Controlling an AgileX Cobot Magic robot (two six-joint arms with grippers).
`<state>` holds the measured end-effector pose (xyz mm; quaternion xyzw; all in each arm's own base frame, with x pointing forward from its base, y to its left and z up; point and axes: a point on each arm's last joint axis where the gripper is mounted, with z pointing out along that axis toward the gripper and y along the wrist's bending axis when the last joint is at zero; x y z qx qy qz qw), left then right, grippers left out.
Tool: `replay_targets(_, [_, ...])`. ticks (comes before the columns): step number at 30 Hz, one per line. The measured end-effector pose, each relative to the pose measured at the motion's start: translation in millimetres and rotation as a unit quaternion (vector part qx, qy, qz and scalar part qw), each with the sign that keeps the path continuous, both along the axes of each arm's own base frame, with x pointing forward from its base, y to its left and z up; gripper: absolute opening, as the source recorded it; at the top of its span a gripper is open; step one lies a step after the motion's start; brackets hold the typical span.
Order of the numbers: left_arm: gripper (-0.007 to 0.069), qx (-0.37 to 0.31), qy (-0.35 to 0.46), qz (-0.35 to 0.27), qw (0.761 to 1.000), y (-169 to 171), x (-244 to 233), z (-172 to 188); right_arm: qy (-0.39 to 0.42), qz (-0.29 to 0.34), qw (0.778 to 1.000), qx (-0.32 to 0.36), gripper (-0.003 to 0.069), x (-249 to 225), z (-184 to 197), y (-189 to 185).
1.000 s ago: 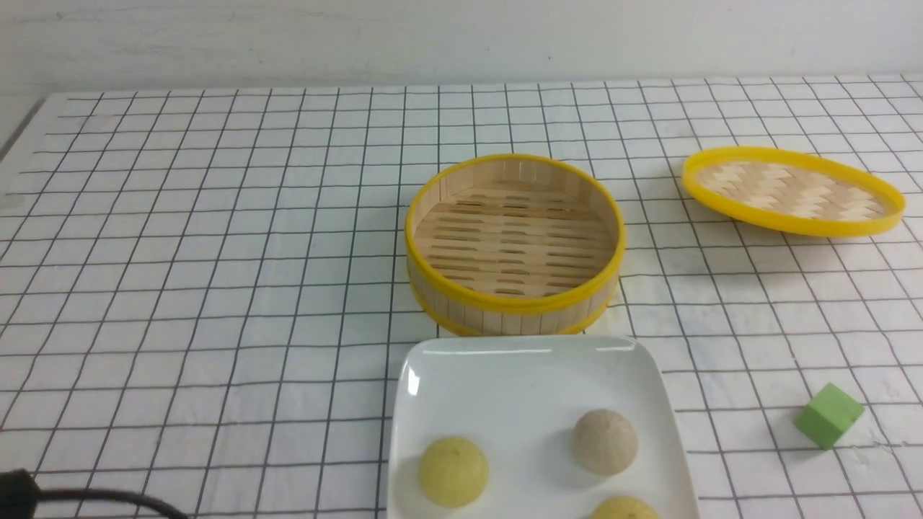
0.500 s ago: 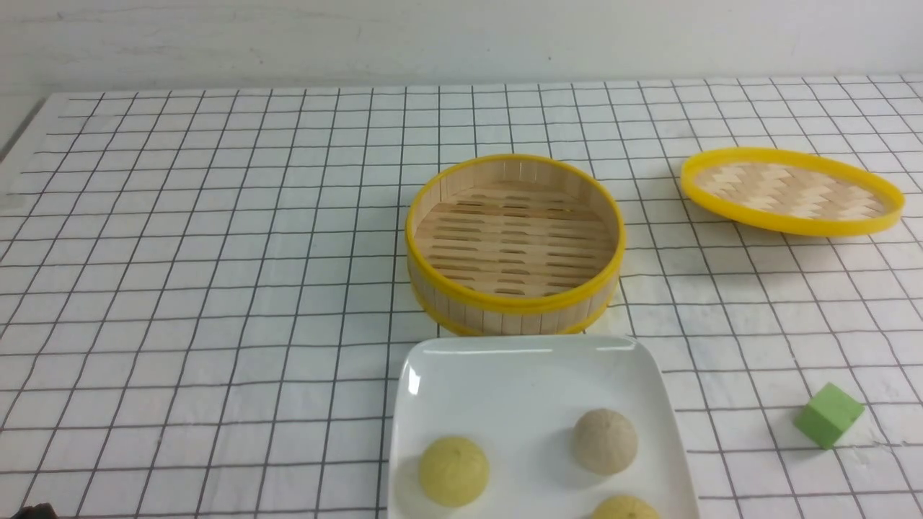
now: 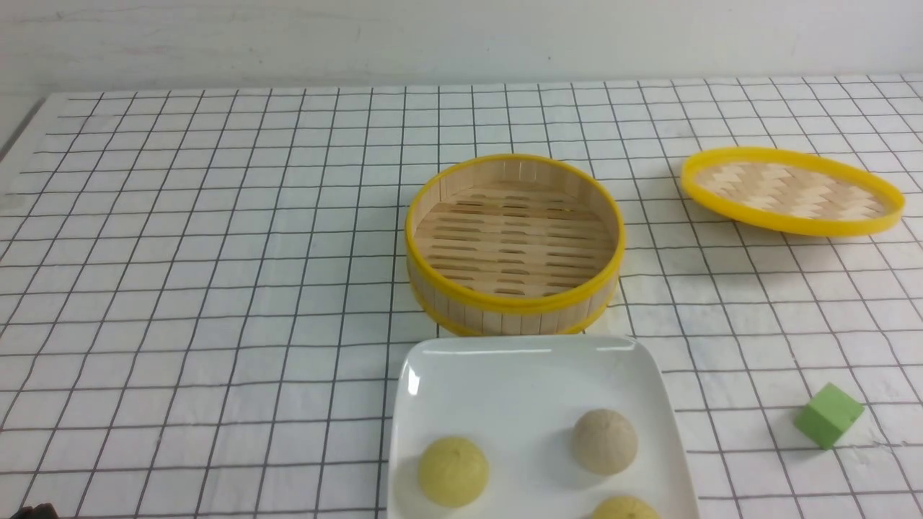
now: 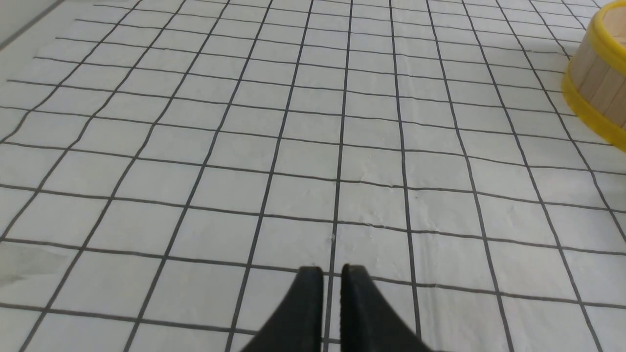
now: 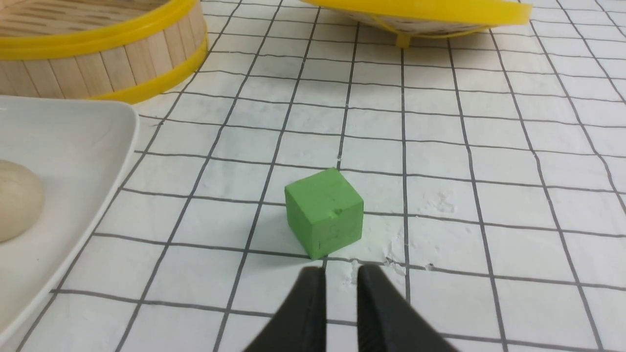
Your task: Put the steamed buns into the plate on the white-black tablecloth.
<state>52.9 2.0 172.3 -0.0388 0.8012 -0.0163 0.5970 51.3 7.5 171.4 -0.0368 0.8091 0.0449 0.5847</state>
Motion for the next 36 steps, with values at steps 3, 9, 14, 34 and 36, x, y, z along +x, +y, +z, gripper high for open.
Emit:
replay_targets(3, [0.0087, 0.0, 0.0, 0.0, 1.0, 0.0, 0.0, 0.0, 0.0, 0.0, 1.0, 0.0, 0.0128, 0.0, 0.0, 0.0])
replay_targets(9, [0.0097, 0.0, 0.0, 0.0, 1.0, 0.0, 0.0, 0.0, 0.0, 0.0, 1.0, 0.0, 0.0137, 0.0, 0.0, 0.0])
replay_targets(14, [0.0103, 0.0, 0.0, 0.0, 1.0, 0.0, 0.0, 0.0, 0.0, 0.0, 1.0, 0.0, 0.0144, 0.0, 0.0, 0.0])
replay_targets(34, [0.0123, 0.001, 0.001, 0.0, 1.0, 0.1, 0.0, -0.1, 0.0, 0.0, 1.0, 0.0, 0.0147, 0.0, 0.0, 0.0])
replay_targets(36, [0.0126, 0.001, 0.001, 0.0, 1.0, 0.1, 0.0, -0.1, 0.0, 0.0, 1.0, 0.0, 0.0151, 0.0, 0.0, 0.0])
